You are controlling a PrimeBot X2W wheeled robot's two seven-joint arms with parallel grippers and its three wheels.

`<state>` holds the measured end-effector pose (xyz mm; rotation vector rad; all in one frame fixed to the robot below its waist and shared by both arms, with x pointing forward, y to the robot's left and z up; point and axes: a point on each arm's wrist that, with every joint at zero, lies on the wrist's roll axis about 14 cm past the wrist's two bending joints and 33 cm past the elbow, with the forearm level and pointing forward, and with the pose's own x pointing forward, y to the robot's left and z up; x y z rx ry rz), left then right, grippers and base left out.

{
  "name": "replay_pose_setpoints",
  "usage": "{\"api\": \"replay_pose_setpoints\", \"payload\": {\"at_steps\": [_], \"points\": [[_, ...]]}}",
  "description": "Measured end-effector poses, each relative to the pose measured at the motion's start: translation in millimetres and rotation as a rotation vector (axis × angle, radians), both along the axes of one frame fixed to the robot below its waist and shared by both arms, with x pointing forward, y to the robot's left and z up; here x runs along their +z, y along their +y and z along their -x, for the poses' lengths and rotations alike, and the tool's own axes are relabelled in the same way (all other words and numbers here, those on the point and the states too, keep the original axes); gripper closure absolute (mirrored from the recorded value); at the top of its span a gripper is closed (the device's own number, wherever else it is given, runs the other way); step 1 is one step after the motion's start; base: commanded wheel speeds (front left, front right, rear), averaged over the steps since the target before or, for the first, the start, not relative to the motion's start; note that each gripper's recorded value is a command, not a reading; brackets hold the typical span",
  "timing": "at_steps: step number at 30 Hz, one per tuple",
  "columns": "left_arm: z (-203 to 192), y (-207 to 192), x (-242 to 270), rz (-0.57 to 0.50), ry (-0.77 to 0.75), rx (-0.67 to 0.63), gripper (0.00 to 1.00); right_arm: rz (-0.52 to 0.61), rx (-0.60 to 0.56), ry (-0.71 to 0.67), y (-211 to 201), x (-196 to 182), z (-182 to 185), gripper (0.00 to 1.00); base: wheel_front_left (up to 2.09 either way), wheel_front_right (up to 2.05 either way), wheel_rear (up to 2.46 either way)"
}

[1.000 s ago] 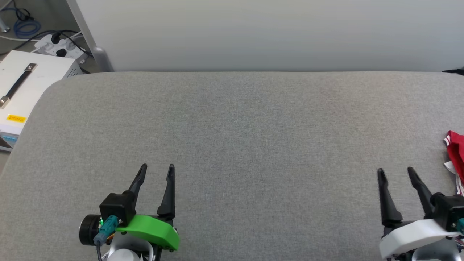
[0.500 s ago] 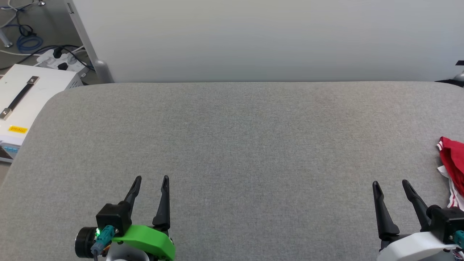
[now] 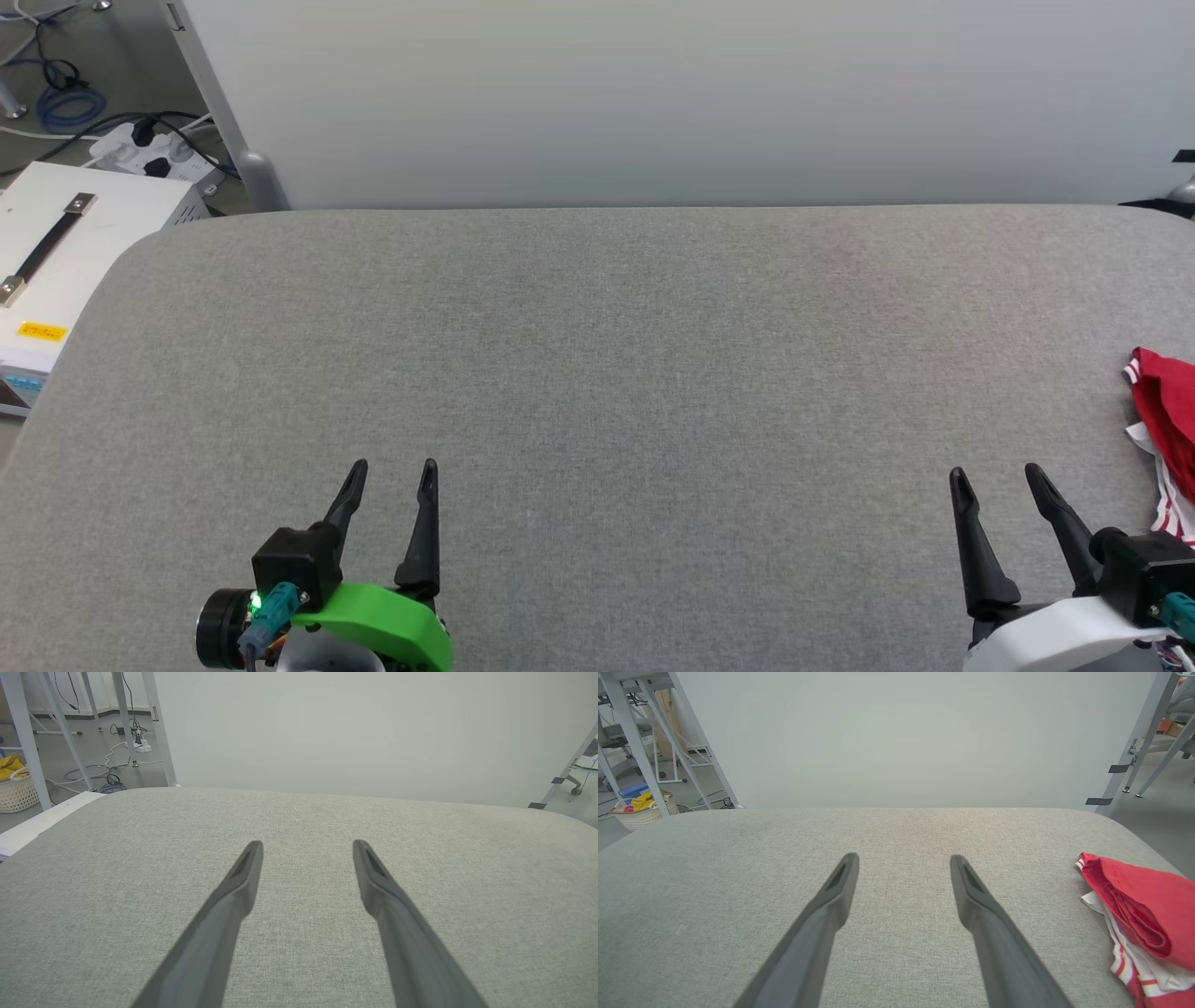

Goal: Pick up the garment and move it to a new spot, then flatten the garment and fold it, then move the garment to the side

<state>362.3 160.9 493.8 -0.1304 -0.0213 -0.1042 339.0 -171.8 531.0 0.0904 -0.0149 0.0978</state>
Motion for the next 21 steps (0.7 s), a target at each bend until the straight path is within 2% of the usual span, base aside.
{"api": "replay_pose_setpoints", "payload": {"at_steps": [2, 3, 21], "points": [[-0.1, 0.3, -1.0, -0.001, 0.003, 0.001, 0.00, -0.002, 0.002, 0.003, 0.7, -0.9, -0.3, 0.00, 0.00, 0.00, 0.00], [-0.1, 0.4, -1.3, -0.001, 0.005, 0.001, 1.00, -0.003, 0.002, 0.004, 0.9, -1.1, -0.4, 1.00, 0.00, 0.00, 0.00], [-2.2, 0.4, 2.5, -0.015, 0.007, 0.006, 1.00, 0.003, 0.004, 0.020, 1.5, -6.2, -0.7, 1.00, 0.00, 0.00, 0.00]]}}
